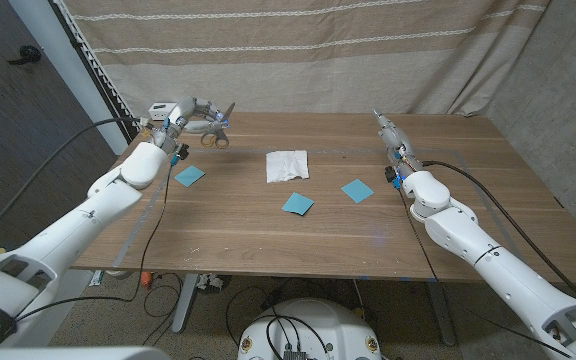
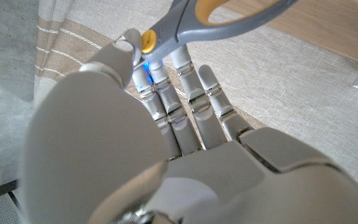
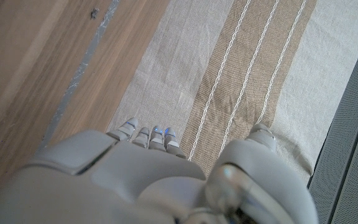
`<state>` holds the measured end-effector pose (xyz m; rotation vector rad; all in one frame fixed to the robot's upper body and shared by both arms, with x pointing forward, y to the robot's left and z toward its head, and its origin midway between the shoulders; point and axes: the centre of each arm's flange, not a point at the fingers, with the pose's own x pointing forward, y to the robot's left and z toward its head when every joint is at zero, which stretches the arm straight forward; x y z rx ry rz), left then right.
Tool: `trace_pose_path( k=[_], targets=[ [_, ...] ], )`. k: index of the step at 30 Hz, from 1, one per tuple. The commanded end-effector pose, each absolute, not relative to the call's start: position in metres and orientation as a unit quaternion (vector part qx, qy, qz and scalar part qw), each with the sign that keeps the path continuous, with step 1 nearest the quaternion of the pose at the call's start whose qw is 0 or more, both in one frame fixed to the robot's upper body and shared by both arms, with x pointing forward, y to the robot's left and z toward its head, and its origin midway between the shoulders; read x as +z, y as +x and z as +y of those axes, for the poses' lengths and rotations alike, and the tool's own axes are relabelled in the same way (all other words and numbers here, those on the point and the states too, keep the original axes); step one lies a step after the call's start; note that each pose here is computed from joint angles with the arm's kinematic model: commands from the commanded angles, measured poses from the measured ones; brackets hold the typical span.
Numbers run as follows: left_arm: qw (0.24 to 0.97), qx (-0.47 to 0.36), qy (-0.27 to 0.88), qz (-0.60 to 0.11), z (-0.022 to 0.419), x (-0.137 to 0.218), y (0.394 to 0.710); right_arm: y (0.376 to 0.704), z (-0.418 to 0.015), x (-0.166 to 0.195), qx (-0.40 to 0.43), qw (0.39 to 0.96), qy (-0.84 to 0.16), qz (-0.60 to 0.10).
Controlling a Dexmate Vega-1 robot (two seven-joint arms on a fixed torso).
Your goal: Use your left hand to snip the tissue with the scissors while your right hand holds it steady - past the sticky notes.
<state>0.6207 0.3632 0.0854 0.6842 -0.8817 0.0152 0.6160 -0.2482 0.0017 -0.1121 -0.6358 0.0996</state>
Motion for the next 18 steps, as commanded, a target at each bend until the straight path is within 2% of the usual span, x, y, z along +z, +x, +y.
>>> trace_pose_path(
  k=[1, 18],
  targets=[
    [0.872, -0.029, 0.252, -0.419, 0.353, 0.089, 0.622, 0.614, -0.246, 0.003, 0.051, 0.944, -0.052, -0.323],
    [0.900, -0.078, 0.120, -0.411, 0.329, 0.080, 0.625, 0.609, -0.246, 0.000, 0.046, 0.941, -0.044, -0.333]
  ],
)
